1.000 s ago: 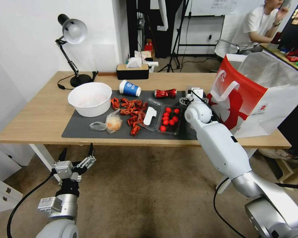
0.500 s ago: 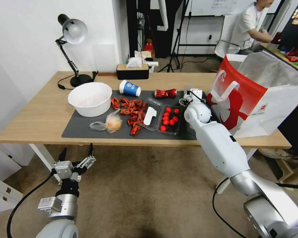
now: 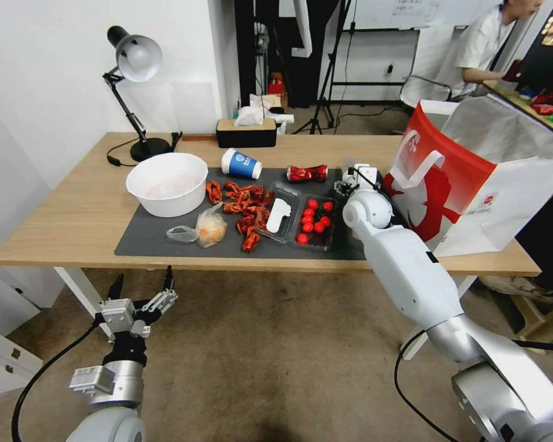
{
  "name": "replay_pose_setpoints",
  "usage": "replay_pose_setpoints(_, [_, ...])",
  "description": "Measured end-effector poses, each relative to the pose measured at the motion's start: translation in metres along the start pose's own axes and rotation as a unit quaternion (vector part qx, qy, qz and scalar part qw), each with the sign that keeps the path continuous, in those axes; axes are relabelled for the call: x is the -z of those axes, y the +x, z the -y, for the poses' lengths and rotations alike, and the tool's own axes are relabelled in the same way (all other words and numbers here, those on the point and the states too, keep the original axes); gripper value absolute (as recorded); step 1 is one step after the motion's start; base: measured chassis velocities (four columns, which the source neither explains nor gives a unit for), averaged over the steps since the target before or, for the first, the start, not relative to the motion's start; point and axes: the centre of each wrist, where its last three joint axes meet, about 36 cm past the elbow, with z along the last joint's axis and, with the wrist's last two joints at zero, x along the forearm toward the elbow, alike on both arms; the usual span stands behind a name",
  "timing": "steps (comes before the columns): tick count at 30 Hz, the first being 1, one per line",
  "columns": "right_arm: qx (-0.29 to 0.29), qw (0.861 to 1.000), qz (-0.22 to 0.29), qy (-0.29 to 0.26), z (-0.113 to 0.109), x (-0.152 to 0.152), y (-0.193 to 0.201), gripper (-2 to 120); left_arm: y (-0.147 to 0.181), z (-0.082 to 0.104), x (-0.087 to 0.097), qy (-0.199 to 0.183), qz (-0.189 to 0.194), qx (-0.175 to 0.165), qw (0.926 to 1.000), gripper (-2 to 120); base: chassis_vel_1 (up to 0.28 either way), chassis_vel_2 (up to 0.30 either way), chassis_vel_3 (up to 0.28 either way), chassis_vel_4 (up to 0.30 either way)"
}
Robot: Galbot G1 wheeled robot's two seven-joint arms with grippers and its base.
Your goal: Pick up the trash from the table and place it into the takeout bag.
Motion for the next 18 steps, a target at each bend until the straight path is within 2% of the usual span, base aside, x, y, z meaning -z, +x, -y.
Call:
replay_pose_setpoints(9, [0.002,0.998,0.065,0.021,0.003,0.018,0.031,79,0.000,0.001,0.005,-0.001,0.005,-0.001,1.0000,100,0.000,0.000,0.000,0.000])
replay_pose_setpoints(12, [0.015,0.994,0.106,0.026,0.004,0.031,0.056,79,0.000,0.000,0.006,-0.001,0.006,0.000,1.0000,100,0.000,0.000,0.000,0.000])
replay_pose_setpoints(18, [0.053,0.987,0.152,0.027,0.003,0.042,0.097,79,0.001,0.000,0.008,-0.002,0.010,0.001,1.0000,100,0.000,0.000,0.000,0.000])
